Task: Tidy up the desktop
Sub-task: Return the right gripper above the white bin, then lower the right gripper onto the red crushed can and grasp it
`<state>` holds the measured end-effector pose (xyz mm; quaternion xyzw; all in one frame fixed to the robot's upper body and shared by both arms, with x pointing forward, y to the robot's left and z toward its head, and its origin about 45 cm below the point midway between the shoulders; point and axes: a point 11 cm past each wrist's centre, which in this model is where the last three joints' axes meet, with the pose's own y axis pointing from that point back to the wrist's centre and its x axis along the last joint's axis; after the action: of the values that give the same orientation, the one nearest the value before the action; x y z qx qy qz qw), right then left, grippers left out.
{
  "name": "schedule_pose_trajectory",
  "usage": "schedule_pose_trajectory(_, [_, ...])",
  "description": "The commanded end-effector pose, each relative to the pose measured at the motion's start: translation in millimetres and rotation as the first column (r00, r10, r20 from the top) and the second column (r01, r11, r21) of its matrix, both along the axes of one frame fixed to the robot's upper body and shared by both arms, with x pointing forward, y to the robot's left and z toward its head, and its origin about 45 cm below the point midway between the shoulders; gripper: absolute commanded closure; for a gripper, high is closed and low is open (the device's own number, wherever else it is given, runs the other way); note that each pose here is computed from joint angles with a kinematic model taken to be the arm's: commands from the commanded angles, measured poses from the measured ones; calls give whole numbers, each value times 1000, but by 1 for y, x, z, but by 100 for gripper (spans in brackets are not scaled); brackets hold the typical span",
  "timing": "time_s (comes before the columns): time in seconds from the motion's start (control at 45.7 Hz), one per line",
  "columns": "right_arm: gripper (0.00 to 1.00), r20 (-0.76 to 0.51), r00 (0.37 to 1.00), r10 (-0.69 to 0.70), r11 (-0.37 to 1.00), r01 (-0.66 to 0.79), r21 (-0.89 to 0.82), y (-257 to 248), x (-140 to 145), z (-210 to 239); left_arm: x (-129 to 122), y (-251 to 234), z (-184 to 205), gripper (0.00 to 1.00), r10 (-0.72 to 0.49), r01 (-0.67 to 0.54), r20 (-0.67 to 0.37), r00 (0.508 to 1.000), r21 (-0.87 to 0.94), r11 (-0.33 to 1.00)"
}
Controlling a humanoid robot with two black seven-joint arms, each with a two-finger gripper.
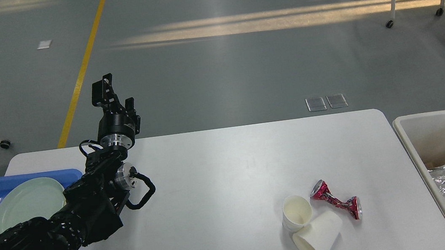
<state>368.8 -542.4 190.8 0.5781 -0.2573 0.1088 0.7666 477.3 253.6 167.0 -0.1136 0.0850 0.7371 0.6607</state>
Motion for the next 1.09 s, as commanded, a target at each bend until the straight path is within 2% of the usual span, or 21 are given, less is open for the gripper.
schedule_pose_trajectory(0.0, [0,40,999,3,981,-10,193,47,13,18,0,0,0,2,1,-1,-1,1000,0,1000])
schedule_pose_trajectory(0.197, [0,-20,1000,23,906,-13,422,113,20,57,0,0,0,2,1,-1,-1,1000,0,1000])
schedule_pose_trajectory(0.394, [0,-86,995,42,785,20,619,164,28,122,0,0,-1,2,0,0,-1,1000,-1,1000])
schedule_pose_trajectory(0.7, [0,-185,967,176,749,-9,662,225,6,214,0,0,0,2,1,-1,-1,1000,0,1000])
schedule_pose_trajectory(0.876, [0,-121,964,238,751,-104,653,251,2,259,0,0,-1,2,0,0,-1,1000,-1,1000])
schedule_pose_trajectory(1.073, [0,-97,951,294,740,-162,653,270,-9,276,0,0,0,2,1,-1,-1,1000,0,1000])
